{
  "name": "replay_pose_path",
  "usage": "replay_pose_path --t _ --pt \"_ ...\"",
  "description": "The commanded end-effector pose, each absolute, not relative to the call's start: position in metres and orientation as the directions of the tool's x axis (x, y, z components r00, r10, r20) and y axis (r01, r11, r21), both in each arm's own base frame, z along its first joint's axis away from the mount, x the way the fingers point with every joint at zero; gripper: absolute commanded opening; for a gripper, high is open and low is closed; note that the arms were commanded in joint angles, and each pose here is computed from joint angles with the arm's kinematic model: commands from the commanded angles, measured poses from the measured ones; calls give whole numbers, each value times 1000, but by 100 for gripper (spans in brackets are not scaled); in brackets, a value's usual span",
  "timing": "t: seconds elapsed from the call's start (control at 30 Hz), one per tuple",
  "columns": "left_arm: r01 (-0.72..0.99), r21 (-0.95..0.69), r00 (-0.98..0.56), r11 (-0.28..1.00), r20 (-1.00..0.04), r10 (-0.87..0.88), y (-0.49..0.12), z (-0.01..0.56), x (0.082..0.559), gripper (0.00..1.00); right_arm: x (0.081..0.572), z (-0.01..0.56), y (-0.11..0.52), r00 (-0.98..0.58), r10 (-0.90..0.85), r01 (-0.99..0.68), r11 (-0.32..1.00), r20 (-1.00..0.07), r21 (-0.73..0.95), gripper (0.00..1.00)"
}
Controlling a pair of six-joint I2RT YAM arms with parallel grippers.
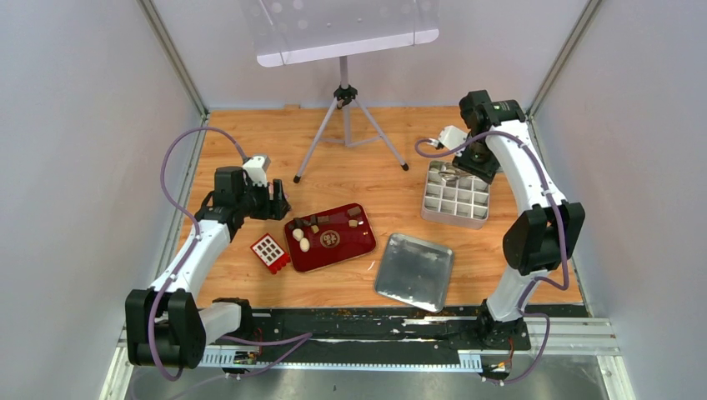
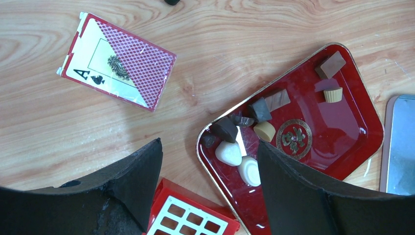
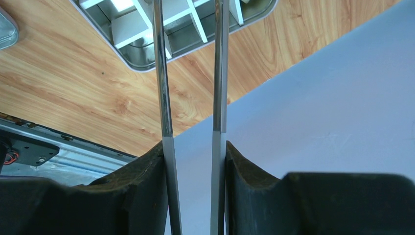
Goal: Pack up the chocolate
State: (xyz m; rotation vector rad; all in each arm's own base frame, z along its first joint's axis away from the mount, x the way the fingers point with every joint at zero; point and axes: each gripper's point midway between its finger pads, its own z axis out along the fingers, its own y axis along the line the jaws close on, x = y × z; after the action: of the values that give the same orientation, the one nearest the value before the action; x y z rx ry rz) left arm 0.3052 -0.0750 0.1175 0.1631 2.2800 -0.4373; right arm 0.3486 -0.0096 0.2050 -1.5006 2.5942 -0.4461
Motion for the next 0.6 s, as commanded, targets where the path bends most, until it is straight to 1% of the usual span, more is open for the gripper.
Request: replay_pose_path --t 0.0,0.07,0.1,0.13,0.43,0.57 --pt "264 -267 -632 927 -774 -43 -76 138 316 79 352 207 -20 -527 -847 -813 479 69 -331 24" --pt "262 -265 -631 928 -775 -43 -76 138 316 79 352 204 -22 -532 -844 -813 484 74 -325 29" --pt "263 -265 -630 928 -776 -43 -76 139 316 79 353 203 -22 -536 -841 -810 488 71 -325 34" --pt "264 -265 -629 927 -777 -43 -76 139 316 79 353 203 -22 -538 -840 -808 491 69 -325 35" --pt "264 -266 -625 927 -779 -46 -76 139 314 79 357 210 -22 -547 -835 -796 501 51 -340 41" --pt "263 -266 -624 927 -780 -47 -76 138 314 79 357 210 -22 -552 -832 -793 505 52 -340 41"
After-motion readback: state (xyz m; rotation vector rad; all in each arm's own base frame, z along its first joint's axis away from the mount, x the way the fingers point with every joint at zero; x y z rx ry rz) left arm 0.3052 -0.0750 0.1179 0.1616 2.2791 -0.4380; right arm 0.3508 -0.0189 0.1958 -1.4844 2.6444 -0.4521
